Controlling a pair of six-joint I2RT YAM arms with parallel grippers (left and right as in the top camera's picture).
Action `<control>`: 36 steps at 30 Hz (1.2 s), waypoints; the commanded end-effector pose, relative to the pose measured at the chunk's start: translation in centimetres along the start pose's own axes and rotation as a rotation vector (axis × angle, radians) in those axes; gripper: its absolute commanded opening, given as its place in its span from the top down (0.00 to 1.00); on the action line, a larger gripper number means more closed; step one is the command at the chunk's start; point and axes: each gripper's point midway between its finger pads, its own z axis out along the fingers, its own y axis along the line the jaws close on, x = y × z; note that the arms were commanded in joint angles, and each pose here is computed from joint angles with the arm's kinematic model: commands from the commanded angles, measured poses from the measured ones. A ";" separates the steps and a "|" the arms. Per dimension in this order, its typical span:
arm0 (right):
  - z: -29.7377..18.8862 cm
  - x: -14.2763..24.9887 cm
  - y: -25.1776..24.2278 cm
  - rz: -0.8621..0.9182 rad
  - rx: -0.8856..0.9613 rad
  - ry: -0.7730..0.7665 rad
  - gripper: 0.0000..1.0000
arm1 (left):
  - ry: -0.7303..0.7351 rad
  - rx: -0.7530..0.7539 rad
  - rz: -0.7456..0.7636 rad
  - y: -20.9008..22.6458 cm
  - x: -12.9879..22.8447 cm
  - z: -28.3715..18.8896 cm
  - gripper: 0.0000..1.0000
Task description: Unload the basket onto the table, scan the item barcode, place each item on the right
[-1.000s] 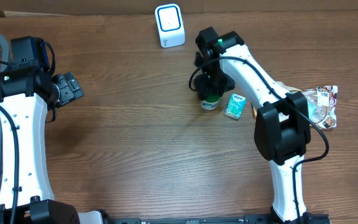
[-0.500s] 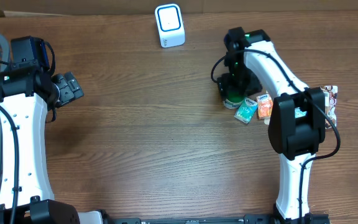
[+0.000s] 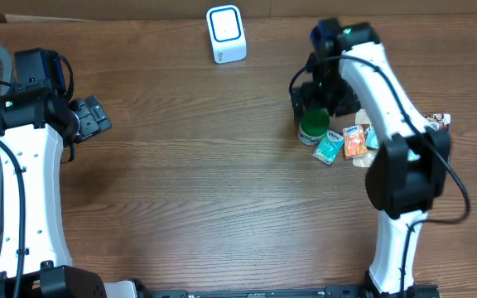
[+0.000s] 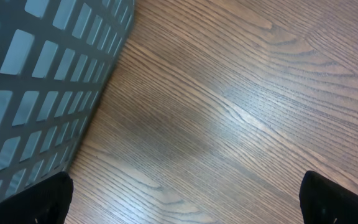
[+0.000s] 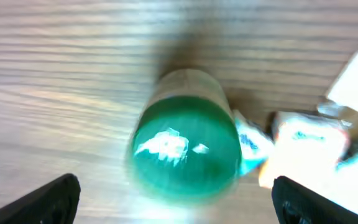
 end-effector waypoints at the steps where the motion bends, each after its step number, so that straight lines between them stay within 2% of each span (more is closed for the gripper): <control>1: -9.8 0.6 1.8 -0.026 -0.080 -0.234 0.00 | -0.004 0.007 0.020 -0.2 -0.1 -0.1 0.00; 8: -19.8 6.9 3.4 -0.068 -0.177 -0.442 0.00 | -0.004 0.007 0.020 -0.1 -0.1 -0.1 0.00; 17: -28.7 16.7 3.3 -0.113 -0.212 -0.720 0.00 | -0.004 0.007 0.020 -0.1 -0.1 -0.1 0.00; 21: -31.2 20.3 3.1 -0.131 -0.220 -0.835 0.00 | -0.004 0.007 0.020 -0.1 -0.1 -0.1 0.01; 28: -33.3 24.4 2.9 -0.150 -0.229 -0.956 0.00 | -0.004 0.007 0.020 -0.2 -0.1 -0.1 0.00; 32: -33.9 25.5 2.0 -0.134 -0.185 -0.999 0.00 | -0.004 0.007 0.020 -0.2 -0.1 -0.1 0.00; 36: -33.8 24.8 0.4 -0.085 -0.102 -1.011 0.00 | -0.004 0.007 0.020 -0.2 -0.1 -0.1 0.00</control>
